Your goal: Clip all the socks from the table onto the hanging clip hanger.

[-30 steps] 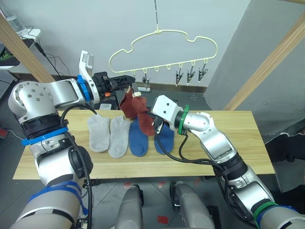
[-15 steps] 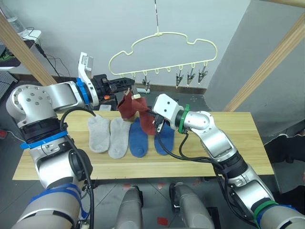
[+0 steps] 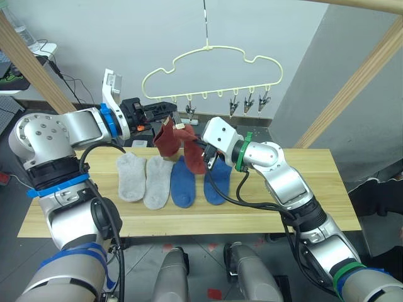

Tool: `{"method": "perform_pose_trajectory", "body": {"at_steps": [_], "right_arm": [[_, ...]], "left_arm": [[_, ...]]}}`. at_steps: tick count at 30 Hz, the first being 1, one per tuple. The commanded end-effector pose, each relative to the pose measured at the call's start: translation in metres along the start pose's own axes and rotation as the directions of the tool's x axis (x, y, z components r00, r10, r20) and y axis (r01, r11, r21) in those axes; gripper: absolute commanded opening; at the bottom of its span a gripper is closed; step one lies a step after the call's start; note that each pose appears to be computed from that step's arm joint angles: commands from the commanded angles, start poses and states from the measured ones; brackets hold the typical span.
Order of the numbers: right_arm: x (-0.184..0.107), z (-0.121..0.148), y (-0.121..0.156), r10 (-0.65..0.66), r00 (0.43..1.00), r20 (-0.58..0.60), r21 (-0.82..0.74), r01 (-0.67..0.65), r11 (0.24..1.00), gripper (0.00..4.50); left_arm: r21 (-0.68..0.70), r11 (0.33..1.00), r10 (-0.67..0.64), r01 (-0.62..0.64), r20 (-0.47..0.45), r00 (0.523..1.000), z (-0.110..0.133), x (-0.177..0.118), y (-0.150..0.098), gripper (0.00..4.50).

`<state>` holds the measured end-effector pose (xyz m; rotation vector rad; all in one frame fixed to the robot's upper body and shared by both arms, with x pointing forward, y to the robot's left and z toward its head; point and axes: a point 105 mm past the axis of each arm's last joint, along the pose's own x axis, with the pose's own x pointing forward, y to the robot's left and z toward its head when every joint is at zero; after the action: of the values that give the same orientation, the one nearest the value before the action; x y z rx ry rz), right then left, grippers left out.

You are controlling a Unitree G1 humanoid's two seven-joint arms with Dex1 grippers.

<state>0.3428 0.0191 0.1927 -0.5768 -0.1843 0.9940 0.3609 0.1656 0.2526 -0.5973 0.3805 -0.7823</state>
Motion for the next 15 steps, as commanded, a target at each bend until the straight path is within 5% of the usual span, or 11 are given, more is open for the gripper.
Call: {"method": "perform_pose_trajectory", "body": {"at_steps": [1, 12, 15], "right_arm": [[-0.002, 0.0206, -0.0043, -0.022, 0.997, 0.068, -0.015, 0.023, 1.0, 0.06], [0.0049, 0.0229, -0.0039, -0.048, 0.996, 0.073, 0.054, 0.044, 0.998, 0.06], [0.0053, 0.0226, -0.0065, -0.057, 0.996, 0.073, 0.057, 0.053, 0.997, 0.0]], "left_arm": [[0.032, 0.999, -0.041, 0.041, 0.014, 0.999, 0.0032, -0.0001, -0.0102, 0.2], [0.072, 0.997, -0.037, 0.035, 0.02, 0.999, 0.001, -0.0024, -0.0112, 0.2], [0.073, 0.996, -0.048, 0.046, 0.021, 0.999, 0.0023, -0.0048, -0.0122, 1.11]]}}
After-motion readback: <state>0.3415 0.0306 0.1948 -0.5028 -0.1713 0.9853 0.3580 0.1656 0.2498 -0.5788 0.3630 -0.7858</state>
